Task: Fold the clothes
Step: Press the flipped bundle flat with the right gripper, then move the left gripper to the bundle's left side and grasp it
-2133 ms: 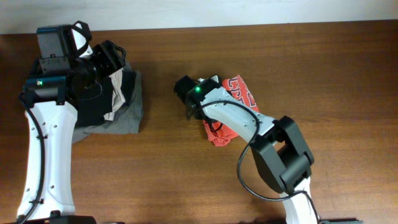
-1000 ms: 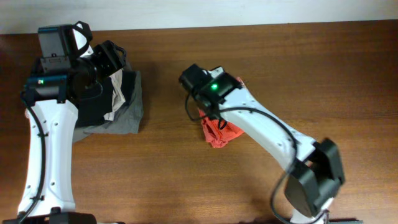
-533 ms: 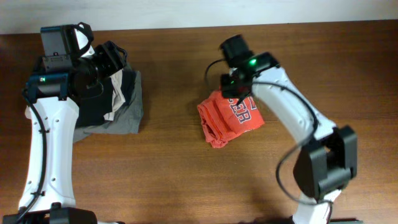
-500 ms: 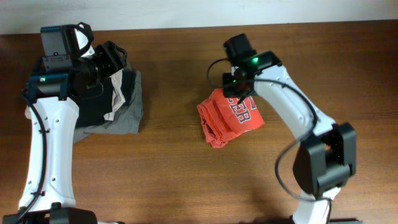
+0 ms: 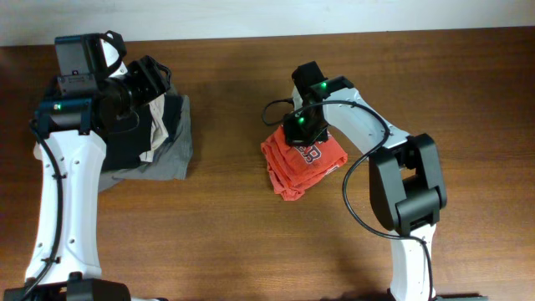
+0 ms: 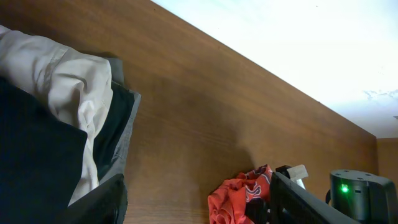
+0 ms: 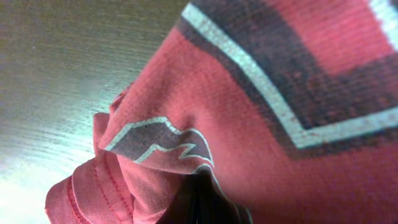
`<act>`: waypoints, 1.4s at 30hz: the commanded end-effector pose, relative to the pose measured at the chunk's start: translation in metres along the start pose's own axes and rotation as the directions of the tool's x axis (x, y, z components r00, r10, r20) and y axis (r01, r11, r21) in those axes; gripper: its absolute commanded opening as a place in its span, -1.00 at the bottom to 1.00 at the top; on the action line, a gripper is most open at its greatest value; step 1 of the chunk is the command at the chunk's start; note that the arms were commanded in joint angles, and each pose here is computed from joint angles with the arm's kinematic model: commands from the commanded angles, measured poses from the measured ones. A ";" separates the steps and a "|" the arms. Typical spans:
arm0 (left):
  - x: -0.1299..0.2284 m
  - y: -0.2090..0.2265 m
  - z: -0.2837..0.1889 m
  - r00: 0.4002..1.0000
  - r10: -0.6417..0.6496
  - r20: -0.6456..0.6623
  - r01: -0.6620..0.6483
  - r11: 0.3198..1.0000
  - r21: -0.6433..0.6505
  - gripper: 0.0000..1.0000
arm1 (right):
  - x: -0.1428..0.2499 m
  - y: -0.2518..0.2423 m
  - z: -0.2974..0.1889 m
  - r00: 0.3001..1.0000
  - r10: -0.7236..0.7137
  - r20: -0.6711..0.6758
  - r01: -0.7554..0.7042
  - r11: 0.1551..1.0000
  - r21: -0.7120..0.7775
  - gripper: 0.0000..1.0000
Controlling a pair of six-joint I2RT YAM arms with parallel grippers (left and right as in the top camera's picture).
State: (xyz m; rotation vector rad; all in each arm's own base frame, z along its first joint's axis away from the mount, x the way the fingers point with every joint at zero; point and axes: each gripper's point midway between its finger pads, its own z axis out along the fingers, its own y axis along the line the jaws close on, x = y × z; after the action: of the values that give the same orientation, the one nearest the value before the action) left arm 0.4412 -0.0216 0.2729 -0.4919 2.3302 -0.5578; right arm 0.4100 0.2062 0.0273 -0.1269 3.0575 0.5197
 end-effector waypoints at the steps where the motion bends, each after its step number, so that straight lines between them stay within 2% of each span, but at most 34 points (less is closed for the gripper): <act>1: 0.007 -0.005 0.005 0.998 0.053 -0.023 -0.052 0.999 0.013 0.46 | 0.013 0.008 0.014 0.996 -0.077 -0.049 0.076 0.997 -0.021 -0.92; 4: 0.015 -0.018 0.008 0.980 0.198 -0.033 -0.196 0.980 0.038 0.46 | 0.007 0.017 -0.020 0.992 -0.124 0.017 0.125 0.992 -0.031 -0.92; 7: 0.031 -0.041 0.014 0.916 0.398 -0.042 -0.394 0.915 0.088 0.47 | 0.008 0.022 -0.073 0.983 -0.152 0.101 0.152 0.988 0.012 -0.92; 9: 0.042 -0.054 0.018 0.879 0.475 -0.048 -0.468 0.877 0.109 0.46 | 0.013 0.017 -0.106 0.978 -0.148 0.145 0.140 0.988 0.062 -0.92; 12: 0.055 -0.065 0.032 0.862 0.502 -0.068 -0.492 0.862 0.124 0.44 | 0.023 0.006 -0.128 0.983 -0.108 0.151 0.097 0.992 0.083 -0.92; 14: 0.061 -0.071 0.044 0.854 0.515 -0.079 -0.502 0.853 0.140 0.42 | 0.030 -0.004 -0.131 0.990 -0.079 0.119 0.068 0.994 0.091 -0.92; 17: 0.077 -0.079 0.075 0.839 0.532 -0.113 -0.508 0.841 0.185 0.23 | 0.043 -0.022 -0.122 0.999 -0.024 0.047 0.020 0.995 0.100 -0.92; 22: 0.115 -0.097 0.118 0.815 0.550 -0.180 -0.473 0.813 0.341 -0.07 | 0.060 -0.032 -0.095 0.999 0.018 -0.030 -0.016 0.998 0.057 -0.92; 24: 0.145 -0.111 0.139 0.796 0.564 -0.221 -0.424 0.779 0.461 -0.29 | 0.065 -0.023 -0.074 0.999 0.014 -0.038 -0.015 0.999 -0.036 -0.92; 28: 0.186 -0.129 0.158 0.763 0.587 -0.271 -0.339 0.720 0.606 -0.52 | 0.069 -0.011 -0.049 0.999 0.029 -0.037 -0.035 0.985 -0.169 -0.92; 34: 0.234 -0.119 0.184 0.707 0.594 -0.384 -0.293 0.740 0.605 -0.58 | 0.086 -0.023 -0.020 0.993 0.101 -0.062 -0.111 0.980 -0.165 -0.92; 38: 0.255 -0.107 0.200 0.682 0.586 -0.437 -0.274 0.759 0.590 -0.71 | 0.093 -0.029 -0.014 0.991 0.107 -0.076 -0.117 0.982 -0.148 -0.92; 42: 0.256 -0.081 0.216 0.692 0.525 -0.495 -0.307 0.835 0.456 -0.77 | 0.095 -0.030 -0.014 0.991 0.109 -0.080 -0.119 0.983 -0.140 -0.92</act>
State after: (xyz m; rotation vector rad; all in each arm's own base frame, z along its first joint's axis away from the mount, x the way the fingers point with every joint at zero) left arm 0.4260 -0.2818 0.0560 0.5626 2.6347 -1.0751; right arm 0.3236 0.1670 0.0305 0.0056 3.0843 0.7531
